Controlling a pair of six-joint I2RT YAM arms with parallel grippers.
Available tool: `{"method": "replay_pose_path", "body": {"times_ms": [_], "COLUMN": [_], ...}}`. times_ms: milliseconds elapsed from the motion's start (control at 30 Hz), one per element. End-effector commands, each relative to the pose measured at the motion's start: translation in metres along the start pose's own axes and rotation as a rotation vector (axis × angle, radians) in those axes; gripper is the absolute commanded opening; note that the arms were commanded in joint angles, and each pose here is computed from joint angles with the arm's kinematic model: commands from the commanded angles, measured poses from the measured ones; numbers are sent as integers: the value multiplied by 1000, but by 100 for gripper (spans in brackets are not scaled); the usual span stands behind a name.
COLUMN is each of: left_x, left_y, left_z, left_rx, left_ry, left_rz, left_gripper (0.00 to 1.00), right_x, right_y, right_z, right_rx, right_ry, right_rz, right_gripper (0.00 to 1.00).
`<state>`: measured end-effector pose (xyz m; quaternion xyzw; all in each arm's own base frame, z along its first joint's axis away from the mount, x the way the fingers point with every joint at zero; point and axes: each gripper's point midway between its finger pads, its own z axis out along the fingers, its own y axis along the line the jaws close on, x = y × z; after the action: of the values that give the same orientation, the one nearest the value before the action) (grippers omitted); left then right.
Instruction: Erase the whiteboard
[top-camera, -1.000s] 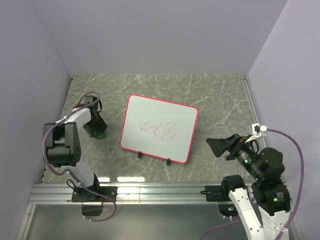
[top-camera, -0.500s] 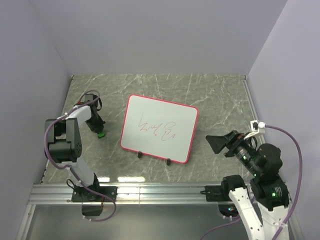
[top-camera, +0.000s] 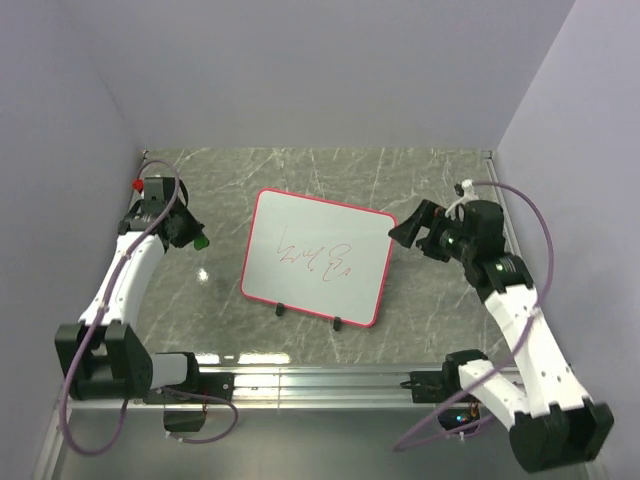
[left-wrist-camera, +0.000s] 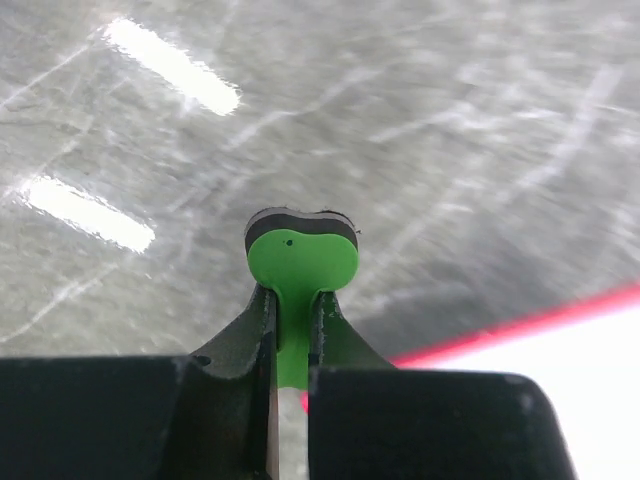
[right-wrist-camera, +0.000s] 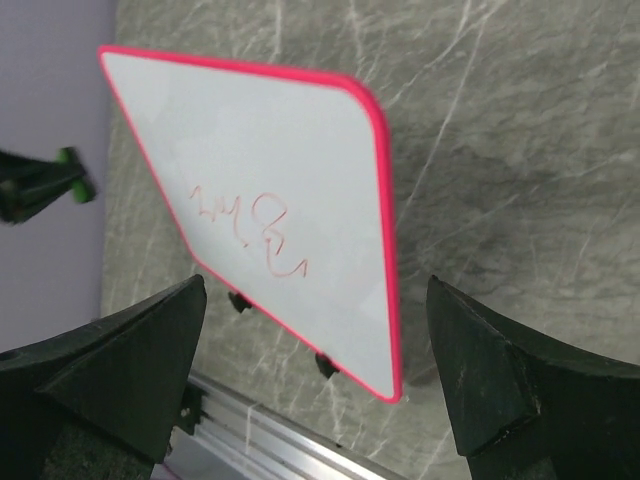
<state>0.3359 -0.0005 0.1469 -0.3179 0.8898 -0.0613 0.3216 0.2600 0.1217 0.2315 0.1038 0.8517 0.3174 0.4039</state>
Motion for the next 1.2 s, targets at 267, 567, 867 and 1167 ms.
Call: {"method": "replay_pose_path", "body": {"times_ms": [267,567,867,1167], "left_x": [33,53,70,119], "left_y": [-27,-25,-47,-121], "left_z": [-83,-95,-87,-79], "left_rx": [148,186,241,347], "left_ry": [19,48,91,127], "left_rz": [44,80,105,237], "left_gripper": [0,0,0,0], "right_x": [-30,-16,-3,8], "right_y": [-20,5,19,19], "right_z": [83,107,107,99], "right_rx": [-87,-333,-396,-377], "right_ry": [-20,46,88,95], "right_rz": [-91,-68,-98,-132], "right_gripper": [93,73,29,0]}}
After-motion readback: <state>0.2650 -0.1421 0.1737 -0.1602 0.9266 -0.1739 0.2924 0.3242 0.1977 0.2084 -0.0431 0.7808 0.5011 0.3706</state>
